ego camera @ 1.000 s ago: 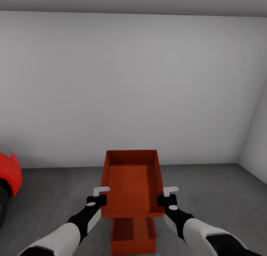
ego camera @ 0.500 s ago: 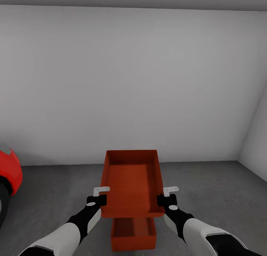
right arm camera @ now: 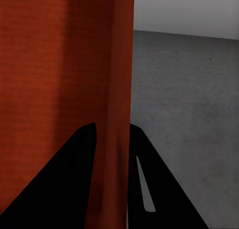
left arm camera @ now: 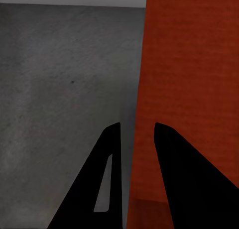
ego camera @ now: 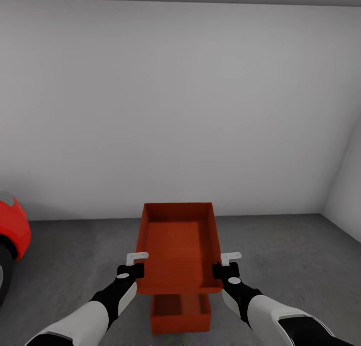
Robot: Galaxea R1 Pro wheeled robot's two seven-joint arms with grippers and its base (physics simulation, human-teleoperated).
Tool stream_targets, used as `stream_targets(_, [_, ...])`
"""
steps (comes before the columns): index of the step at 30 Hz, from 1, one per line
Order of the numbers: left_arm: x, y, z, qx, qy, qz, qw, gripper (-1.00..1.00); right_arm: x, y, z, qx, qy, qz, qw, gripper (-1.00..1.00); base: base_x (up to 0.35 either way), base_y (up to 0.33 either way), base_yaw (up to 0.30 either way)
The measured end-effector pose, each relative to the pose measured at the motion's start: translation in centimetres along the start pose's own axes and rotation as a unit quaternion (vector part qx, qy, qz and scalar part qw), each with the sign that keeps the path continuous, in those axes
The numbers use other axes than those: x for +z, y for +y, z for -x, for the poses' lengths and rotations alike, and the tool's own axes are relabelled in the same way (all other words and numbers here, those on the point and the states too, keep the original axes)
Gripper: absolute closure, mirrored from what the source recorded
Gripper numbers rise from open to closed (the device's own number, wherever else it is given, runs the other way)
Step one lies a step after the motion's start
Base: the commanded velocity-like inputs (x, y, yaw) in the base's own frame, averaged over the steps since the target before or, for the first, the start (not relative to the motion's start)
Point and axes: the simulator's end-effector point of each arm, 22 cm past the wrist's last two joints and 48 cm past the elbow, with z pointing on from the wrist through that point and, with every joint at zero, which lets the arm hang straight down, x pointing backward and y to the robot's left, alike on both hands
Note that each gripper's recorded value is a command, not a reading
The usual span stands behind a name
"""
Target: Move the two storage containers from the living room to the garage. In the garage, place one container on the floor and stack the other container on top of it (either order is fine).
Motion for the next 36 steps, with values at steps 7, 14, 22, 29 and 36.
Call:
stream_targets(7, [0.3, 0.0, -0.6, 0.001, 0.005, 0.000, 1.0000, 1.00, 0.2, 0.1, -0.6, 0.000, 0.005, 0.001, 1.0000, 1.00, 0.000, 0.000, 0.000])
stream_targets(14, [0.5, 0.0, -1.2, 0.001, 0.010, 0.001, 0.9999, 1.00, 0.4, 0.2, -1.2, -0.001, 0.010, 0.001, 0.9999, 1.00, 0.035, 0.000, 0.000])
stream_targets(22, [0.8, 0.0, -1.8, 0.002, 0.017, 0.001, 0.9999, 1.00, 0.7, 0.2, -1.9, -0.001, 0.017, 0.002, 0.9999, 1.00, 0.101, 0.000, 0.000])
stream_targets(29, [1.1, 0.0, -2.4, 0.003, 0.022, 0.001, 0.9998, 1.00, 0.9, 0.3, -2.5, -0.001, 0.022, 0.002, 0.9998, 1.00, 0.106, 0.000, 0.000])
stream_targets(36, [1.3, 0.0, -3.0, 0.003, 0.027, 0.001, 0.9996, 1.00, 1.1, 0.4, -3.1, -0.002, 0.027, 0.003, 0.9996, 1.00, 0.105, 0.000, 0.000])
